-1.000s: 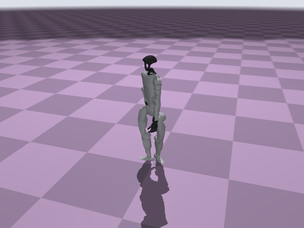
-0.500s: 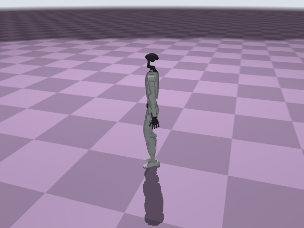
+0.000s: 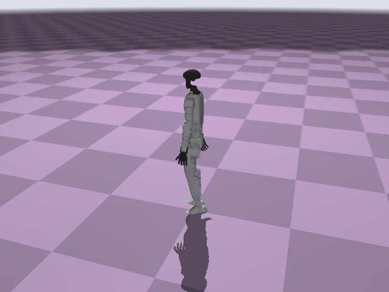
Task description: In place motions
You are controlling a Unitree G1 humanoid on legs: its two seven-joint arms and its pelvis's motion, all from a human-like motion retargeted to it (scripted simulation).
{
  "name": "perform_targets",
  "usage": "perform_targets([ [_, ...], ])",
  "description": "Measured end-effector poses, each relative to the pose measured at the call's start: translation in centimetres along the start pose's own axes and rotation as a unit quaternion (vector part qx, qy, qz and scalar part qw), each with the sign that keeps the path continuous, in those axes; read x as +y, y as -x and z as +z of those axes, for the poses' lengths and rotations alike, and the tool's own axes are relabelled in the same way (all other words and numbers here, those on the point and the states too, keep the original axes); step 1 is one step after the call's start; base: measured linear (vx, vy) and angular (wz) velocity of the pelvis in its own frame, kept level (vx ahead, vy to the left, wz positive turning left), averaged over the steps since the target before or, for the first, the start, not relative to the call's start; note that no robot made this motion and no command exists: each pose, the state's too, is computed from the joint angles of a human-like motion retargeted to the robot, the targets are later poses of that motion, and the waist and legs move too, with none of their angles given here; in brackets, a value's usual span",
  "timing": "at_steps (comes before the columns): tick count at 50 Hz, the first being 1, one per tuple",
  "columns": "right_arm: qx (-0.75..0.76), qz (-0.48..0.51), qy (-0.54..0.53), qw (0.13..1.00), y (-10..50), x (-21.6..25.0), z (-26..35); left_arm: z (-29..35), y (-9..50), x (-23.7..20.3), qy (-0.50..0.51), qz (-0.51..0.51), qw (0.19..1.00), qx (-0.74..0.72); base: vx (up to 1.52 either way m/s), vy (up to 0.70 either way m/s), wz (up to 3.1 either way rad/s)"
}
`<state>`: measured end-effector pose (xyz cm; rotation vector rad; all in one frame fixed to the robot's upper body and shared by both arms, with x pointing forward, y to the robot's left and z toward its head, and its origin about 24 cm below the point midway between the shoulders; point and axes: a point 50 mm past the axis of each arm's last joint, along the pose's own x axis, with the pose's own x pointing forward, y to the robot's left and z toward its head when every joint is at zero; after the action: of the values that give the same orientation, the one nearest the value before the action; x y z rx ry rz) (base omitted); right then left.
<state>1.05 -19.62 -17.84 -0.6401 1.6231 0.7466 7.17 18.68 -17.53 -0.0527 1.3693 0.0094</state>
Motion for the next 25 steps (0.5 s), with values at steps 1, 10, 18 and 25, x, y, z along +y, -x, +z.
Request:
perform_targets([
  [1, -0.007, -0.009, 0.012, 1.000, 0.1, -0.3, 0.5, -0.4, 0.0, 0.0, 0.005, -0.001, 1.000, 0.005, -0.17, -0.13, -0.69],
  [10, -0.068, -0.028, 0.044, 0.996, 0.6, -1.5, 3.8, -2.9, 0.3, 0.2, 0.007, -0.002, 0.998, 0.057, -0.19, -0.05, -1.29],
  [18, -0.054, -0.040, 0.055, 0.996, 0.8, -2.3, 3.8, -4.0, 0.4, -0.2, 0.058, 0.001, 0.996, 0.062, -0.04, 0.12, -3.02],
  [25, -0.043, -0.035, 0.008, 0.998, 0.5, -1.7, 2.5, -4.2, 0.5, 0.4, 0.049, 0.011, 0.996, 0.079, 0.04, 0.03, -0.64],
])
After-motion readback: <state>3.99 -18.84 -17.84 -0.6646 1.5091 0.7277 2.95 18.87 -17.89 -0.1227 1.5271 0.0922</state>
